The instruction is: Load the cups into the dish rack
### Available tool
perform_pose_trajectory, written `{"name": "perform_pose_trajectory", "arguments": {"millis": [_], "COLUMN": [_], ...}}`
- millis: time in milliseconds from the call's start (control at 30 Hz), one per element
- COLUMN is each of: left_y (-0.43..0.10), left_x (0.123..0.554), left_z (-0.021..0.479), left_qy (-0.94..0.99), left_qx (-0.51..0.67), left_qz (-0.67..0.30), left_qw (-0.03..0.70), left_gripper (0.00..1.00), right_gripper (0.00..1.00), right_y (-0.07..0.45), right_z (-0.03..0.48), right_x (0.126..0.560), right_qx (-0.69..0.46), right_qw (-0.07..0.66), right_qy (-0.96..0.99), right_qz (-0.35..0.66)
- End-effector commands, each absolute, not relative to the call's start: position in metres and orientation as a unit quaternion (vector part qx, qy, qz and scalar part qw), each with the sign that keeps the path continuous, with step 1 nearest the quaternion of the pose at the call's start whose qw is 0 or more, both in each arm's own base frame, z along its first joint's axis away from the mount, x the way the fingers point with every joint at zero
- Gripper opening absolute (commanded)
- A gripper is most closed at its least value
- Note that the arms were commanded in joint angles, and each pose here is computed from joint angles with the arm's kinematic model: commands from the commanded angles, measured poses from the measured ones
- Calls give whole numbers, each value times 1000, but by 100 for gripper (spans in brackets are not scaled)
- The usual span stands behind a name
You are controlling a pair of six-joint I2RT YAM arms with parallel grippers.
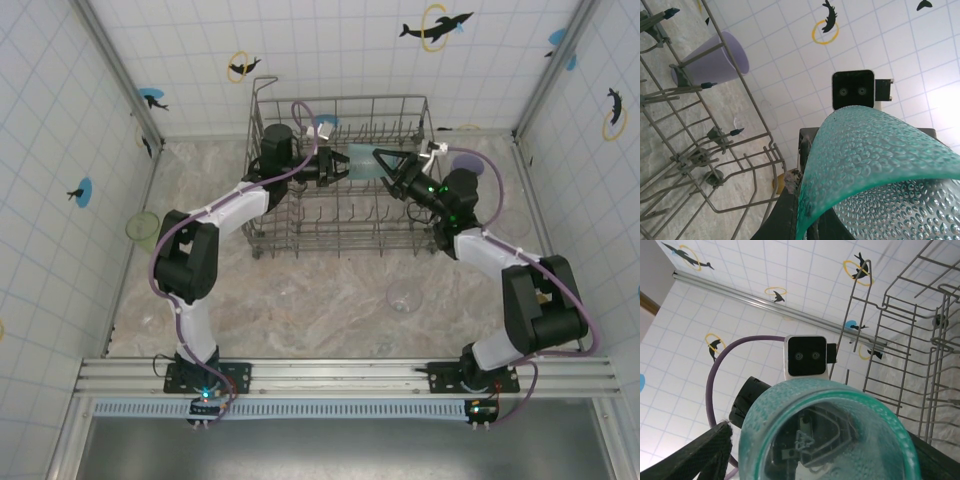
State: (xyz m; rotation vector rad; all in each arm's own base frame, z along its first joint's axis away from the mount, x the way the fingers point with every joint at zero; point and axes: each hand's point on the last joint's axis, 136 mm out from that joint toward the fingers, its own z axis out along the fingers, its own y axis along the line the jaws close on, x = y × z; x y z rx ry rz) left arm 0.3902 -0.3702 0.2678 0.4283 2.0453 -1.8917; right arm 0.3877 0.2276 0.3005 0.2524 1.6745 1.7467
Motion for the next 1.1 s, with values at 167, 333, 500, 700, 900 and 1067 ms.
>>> {"name": "perform_pose_trajectory", "arguments": {"millis": [167, 333, 500, 700, 900, 1067], "left_y": [-371, -370, -359, -323, -294, -263], "left_x": [390, 387, 393, 414, 425, 432], "left_z": [262, 265, 269, 286, 307, 322], "left_qy": [707, 707, 720, 735, 743, 756], "left_qx": [159, 162, 156, 124, 106, 88], "left_qz": [-672, -670, -650, -621, -587, -548], "left_qw": [154, 158, 185, 243, 303, 347], "left_gripper": [0, 8, 37, 67, 83, 97], "right_gripper": [57, 50, 49, 49, 48, 47], "right_y": [230, 228, 221, 216, 220, 230], "right_z": [329, 329, 328, 322, 310, 297], "right_x": [389, 390, 394, 403, 418, 432], "right_qx": [76, 72, 81, 85, 78, 59], "right_qw": [376, 382, 397, 418, 439, 458], "right_qy": [611, 608, 610, 635, 674, 713], "right_qz": [693, 692, 681, 644, 590, 528]}}
